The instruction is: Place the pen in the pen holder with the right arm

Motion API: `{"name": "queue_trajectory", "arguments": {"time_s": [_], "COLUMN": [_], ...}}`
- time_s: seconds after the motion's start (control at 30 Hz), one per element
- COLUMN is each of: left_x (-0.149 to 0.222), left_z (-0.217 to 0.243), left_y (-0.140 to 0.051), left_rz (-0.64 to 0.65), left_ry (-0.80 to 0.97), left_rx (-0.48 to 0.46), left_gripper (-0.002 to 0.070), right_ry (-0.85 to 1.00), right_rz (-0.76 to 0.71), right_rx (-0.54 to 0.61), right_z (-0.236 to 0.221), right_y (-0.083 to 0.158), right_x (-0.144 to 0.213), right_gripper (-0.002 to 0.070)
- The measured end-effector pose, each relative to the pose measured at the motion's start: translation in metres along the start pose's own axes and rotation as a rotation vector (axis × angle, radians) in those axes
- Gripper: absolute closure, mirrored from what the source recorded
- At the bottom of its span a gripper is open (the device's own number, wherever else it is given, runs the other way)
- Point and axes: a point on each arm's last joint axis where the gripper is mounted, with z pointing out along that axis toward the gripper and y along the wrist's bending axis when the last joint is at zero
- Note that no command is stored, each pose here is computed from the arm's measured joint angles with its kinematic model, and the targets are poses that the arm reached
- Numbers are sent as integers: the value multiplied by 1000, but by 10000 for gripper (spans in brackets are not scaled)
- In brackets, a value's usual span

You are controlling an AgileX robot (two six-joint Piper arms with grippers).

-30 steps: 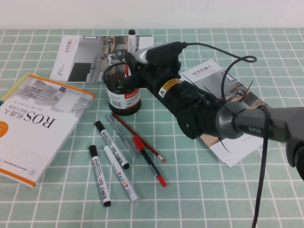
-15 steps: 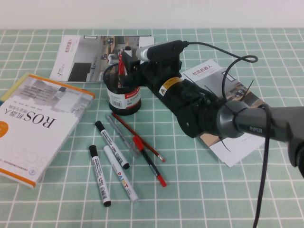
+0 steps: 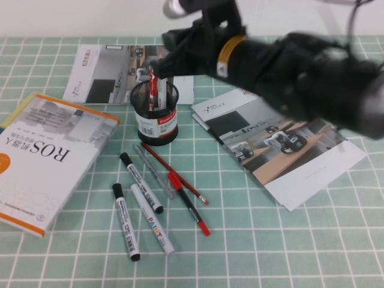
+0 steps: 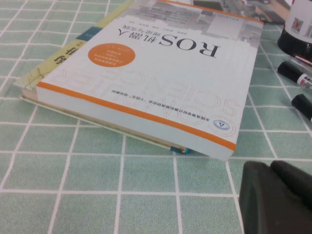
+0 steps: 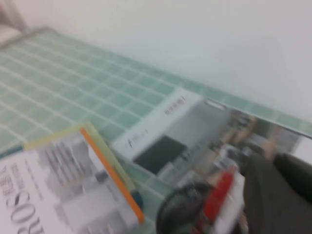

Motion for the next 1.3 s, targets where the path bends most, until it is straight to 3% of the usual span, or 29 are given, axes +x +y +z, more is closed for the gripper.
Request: {"name": "queue_trajectory", "arguments": {"time_s": [0.3, 0.63, 1.0, 1.3], "left_x": [0, 0, 0, 0], "left_z": [0, 0, 0, 0], "left_y": [0, 0, 0, 0], "left_rz": [0, 0, 0, 0], "left_ry": [0, 0, 0, 0], "left_rx": [0, 0, 0, 0], "left_gripper": [679, 679, 679, 679], "right_ry": [203, 425, 393, 398], "right_rz": [-111, -80, -47, -57], "right_rx": [64, -48, -75, -58], "right_z": [-97, -174, -261, -301], "right_y": [39, 72, 49, 29], "right_x": [-48, -36, -12, 39], "right_gripper": [694, 695, 695, 695]}}
